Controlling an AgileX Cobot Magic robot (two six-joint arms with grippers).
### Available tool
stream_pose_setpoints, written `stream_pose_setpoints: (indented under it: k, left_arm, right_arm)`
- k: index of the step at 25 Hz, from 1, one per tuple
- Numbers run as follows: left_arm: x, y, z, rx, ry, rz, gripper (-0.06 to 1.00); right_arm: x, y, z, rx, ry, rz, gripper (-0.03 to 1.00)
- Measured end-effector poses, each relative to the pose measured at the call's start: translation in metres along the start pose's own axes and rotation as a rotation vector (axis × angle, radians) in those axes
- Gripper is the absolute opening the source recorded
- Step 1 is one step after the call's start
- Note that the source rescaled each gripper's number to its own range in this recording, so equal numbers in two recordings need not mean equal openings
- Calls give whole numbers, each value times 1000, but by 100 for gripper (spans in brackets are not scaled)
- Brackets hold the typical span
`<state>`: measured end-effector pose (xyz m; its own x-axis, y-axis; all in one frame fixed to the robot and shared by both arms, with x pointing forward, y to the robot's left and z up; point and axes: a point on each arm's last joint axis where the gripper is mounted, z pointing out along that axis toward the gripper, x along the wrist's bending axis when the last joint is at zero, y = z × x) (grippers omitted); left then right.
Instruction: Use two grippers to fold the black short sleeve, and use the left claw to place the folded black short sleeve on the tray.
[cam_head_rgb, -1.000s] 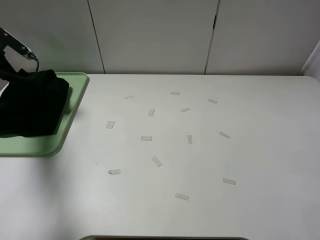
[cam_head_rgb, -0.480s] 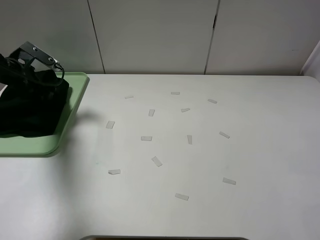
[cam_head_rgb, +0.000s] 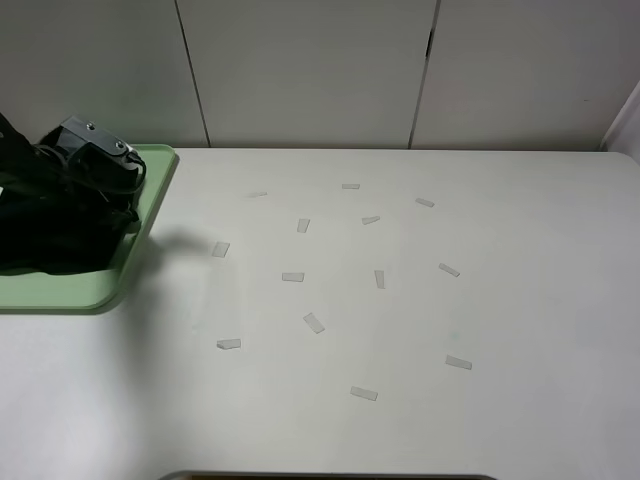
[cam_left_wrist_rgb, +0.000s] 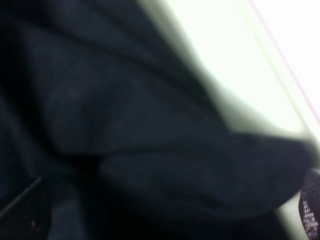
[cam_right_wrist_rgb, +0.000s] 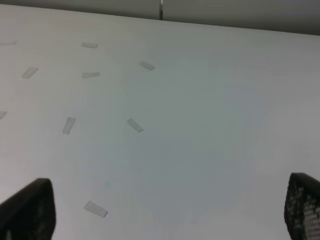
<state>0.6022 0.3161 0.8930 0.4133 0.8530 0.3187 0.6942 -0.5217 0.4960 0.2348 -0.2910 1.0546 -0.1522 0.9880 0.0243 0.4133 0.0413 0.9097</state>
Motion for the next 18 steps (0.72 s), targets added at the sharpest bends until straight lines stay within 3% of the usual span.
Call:
stream_pose_setpoints:
  k: [7,13,18]
  left_arm:
    - [-29,41,-48,-87,-60,23,100]
    - [-68,71,-113,-165,-163,50,100]
    - [-79,72,-176,-277,-189,-28,100]
  right_arm:
    - [0,0,0,0,0,0,100]
    - [0,0,0,0,0,0,100]
    - [0,0,0,0,0,0,100]
